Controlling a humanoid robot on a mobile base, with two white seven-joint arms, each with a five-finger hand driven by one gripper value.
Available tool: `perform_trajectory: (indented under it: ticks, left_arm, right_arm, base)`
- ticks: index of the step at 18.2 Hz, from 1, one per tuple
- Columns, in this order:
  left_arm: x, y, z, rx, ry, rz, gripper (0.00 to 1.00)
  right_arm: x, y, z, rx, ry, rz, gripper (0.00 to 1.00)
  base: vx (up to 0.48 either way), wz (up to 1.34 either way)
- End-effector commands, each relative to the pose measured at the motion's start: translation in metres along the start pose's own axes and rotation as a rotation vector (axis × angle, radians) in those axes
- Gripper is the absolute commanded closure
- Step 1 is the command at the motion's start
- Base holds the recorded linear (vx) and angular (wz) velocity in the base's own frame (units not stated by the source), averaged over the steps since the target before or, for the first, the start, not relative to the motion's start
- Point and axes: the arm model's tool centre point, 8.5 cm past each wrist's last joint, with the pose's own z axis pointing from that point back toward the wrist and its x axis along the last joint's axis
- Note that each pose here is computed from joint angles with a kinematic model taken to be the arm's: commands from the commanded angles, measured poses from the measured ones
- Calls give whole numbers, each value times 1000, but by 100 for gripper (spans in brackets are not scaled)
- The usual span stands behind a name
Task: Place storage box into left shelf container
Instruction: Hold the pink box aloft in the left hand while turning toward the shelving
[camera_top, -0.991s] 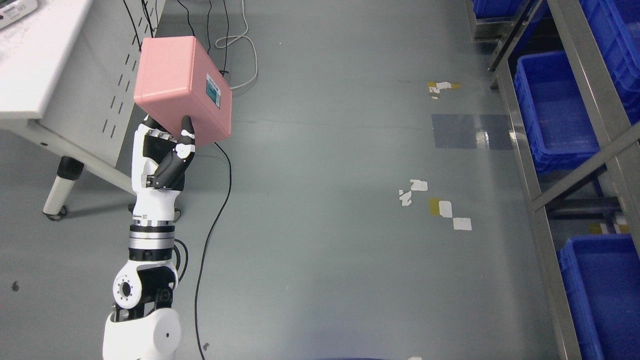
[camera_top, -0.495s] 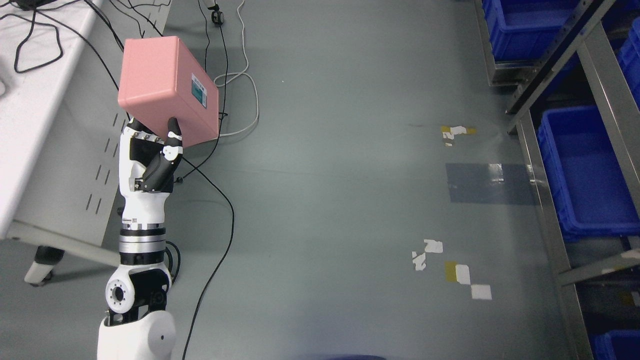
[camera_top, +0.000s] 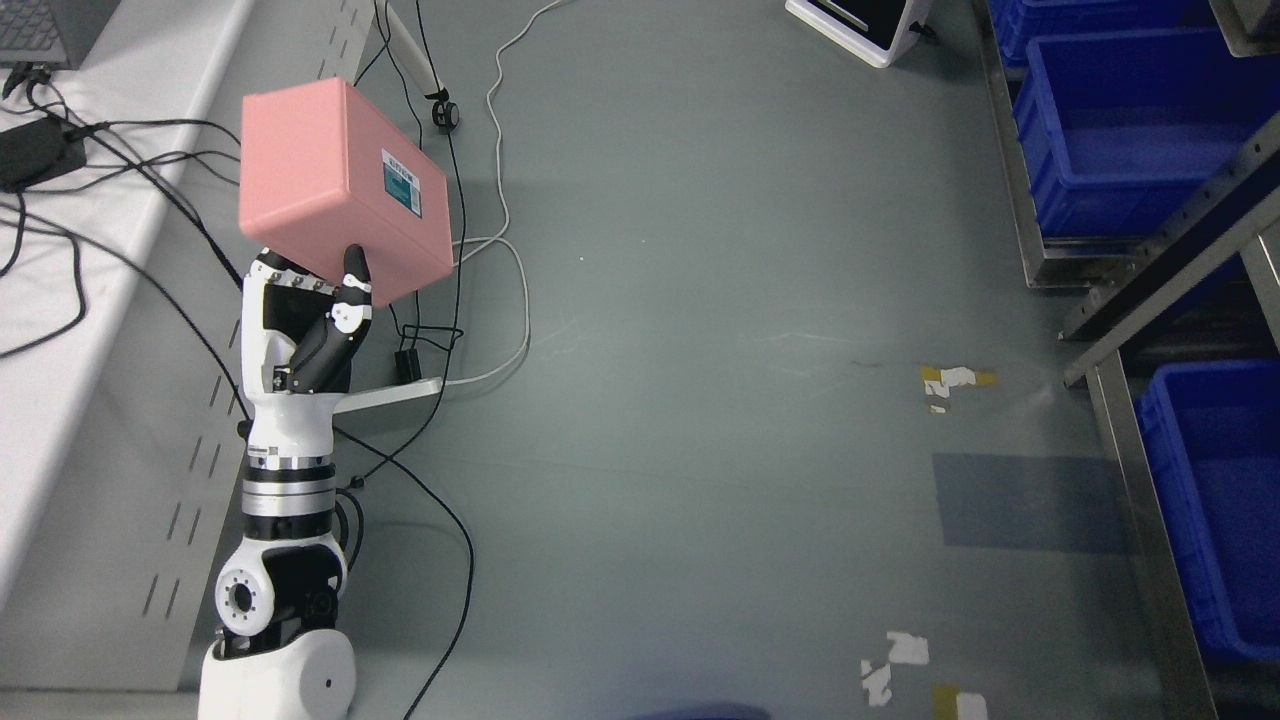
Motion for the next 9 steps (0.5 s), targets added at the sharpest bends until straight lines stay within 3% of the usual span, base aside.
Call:
perform_trajectory:
  ticks: [1, 5, 9]
  left_arm:
    - [-5, -7, 4, -34, 19, 2, 94]
    - [-14, -19, 23, -47, 35, 16, 94]
    - [-21, -24, 37, -59, 66, 28, 94]
  right_arm:
    - [8, -11, 0, -18, -21, -20, 0]
    - [10, -11, -1, -18, -24, -21, 0]
    - [9, -11, 0, -16, -21, -20, 0]
  base:
    - [489, 0]
    - [530, -49]
    - [564, -494]
